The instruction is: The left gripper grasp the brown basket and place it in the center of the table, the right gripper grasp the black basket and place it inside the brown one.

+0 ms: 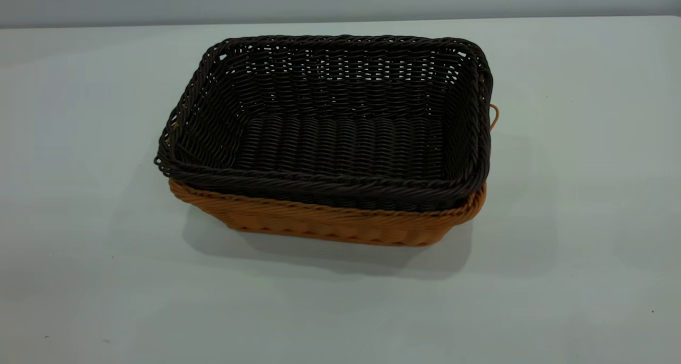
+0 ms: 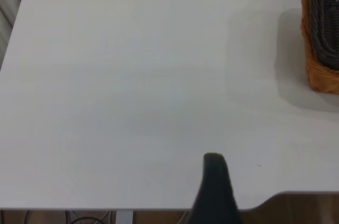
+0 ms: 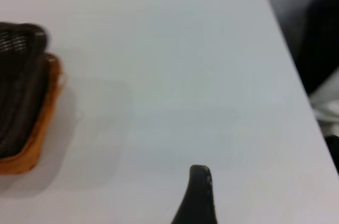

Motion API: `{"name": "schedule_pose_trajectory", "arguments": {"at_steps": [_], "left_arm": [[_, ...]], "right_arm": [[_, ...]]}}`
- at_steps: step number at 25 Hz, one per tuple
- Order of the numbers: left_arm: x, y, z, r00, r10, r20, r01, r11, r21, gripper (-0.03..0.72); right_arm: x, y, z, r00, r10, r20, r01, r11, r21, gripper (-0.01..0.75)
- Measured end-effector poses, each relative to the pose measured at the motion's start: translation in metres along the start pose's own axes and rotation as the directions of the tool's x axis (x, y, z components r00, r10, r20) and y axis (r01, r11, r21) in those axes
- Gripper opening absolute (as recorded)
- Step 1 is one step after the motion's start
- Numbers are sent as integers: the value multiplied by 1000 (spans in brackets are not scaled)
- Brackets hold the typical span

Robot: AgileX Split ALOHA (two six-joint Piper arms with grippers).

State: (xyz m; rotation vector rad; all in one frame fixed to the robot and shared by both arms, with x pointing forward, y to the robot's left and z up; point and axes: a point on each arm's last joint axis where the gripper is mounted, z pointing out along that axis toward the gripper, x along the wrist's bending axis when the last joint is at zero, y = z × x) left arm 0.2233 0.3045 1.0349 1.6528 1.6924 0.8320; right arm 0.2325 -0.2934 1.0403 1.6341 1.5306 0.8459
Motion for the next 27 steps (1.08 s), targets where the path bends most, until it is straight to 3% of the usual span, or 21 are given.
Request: {"name": "schedule_pose_trajectory", "arguments": {"at_steps": [5,27], "left_arm": [[0,0,0,1000,0,-1,0,1000,0,519],[0,0,0,1000,-2,-1,2,1000,0,519]], "right_arm": [[-5,0,0,998,31,53,-31,1000,0,572],[-4,0,0,999,-7,47,7,1000,1,572]]}}
